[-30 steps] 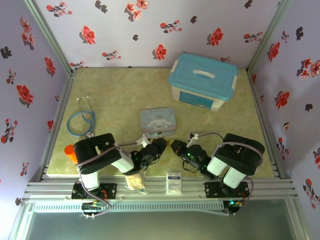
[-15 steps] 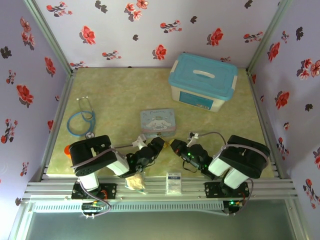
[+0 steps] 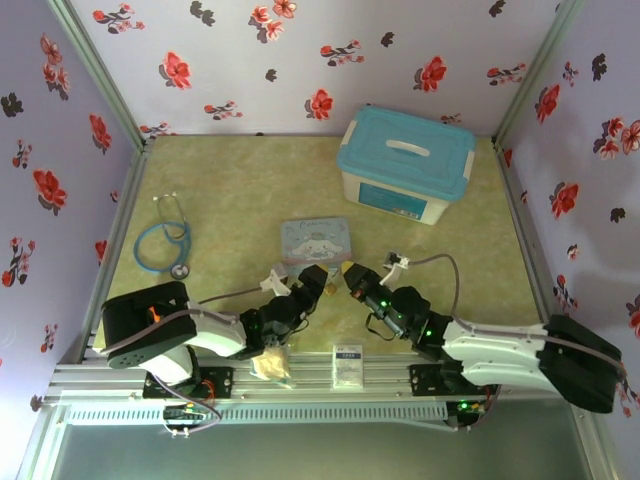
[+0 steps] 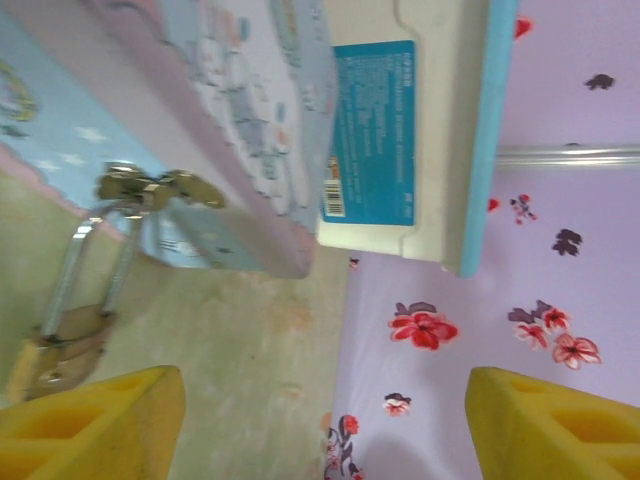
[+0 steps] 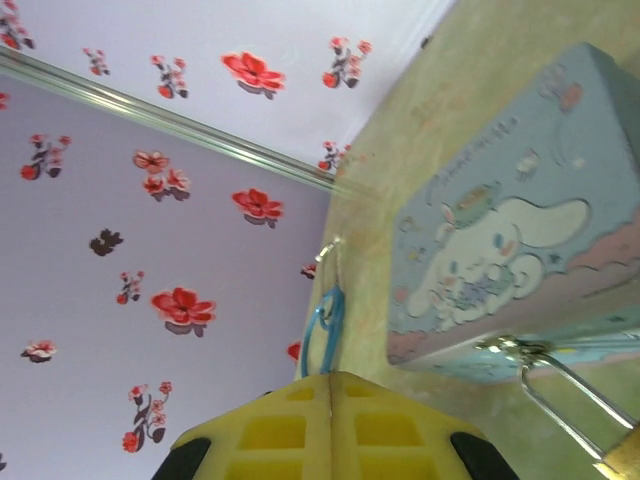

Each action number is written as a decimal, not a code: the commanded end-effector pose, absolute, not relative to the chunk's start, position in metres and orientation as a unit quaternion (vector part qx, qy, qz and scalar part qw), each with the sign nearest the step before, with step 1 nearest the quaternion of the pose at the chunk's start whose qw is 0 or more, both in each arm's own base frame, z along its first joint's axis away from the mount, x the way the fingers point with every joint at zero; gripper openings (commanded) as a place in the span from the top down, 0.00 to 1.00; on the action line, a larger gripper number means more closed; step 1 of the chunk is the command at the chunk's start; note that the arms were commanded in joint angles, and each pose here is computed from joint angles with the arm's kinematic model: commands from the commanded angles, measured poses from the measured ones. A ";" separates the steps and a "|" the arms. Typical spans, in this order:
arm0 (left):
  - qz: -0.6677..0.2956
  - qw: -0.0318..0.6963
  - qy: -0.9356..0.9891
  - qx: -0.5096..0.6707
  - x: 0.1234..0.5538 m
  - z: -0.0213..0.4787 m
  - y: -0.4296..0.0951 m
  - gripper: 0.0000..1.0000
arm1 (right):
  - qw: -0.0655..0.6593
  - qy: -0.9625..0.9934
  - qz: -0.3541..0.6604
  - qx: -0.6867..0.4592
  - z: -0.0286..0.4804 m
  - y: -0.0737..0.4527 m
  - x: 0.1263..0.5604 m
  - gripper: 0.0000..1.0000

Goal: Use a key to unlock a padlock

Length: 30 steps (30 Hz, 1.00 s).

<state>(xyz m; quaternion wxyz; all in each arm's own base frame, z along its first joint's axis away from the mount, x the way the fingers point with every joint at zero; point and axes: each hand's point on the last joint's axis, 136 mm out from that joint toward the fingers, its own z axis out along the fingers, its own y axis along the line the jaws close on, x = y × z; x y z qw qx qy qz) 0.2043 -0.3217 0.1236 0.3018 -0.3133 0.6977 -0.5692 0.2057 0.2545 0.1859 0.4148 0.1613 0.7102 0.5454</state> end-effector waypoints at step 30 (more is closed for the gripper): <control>-0.625 0.325 0.644 -0.298 0.194 0.201 -0.345 0.42 | 0.467 0.682 0.535 0.175 0.208 0.258 0.213 1.00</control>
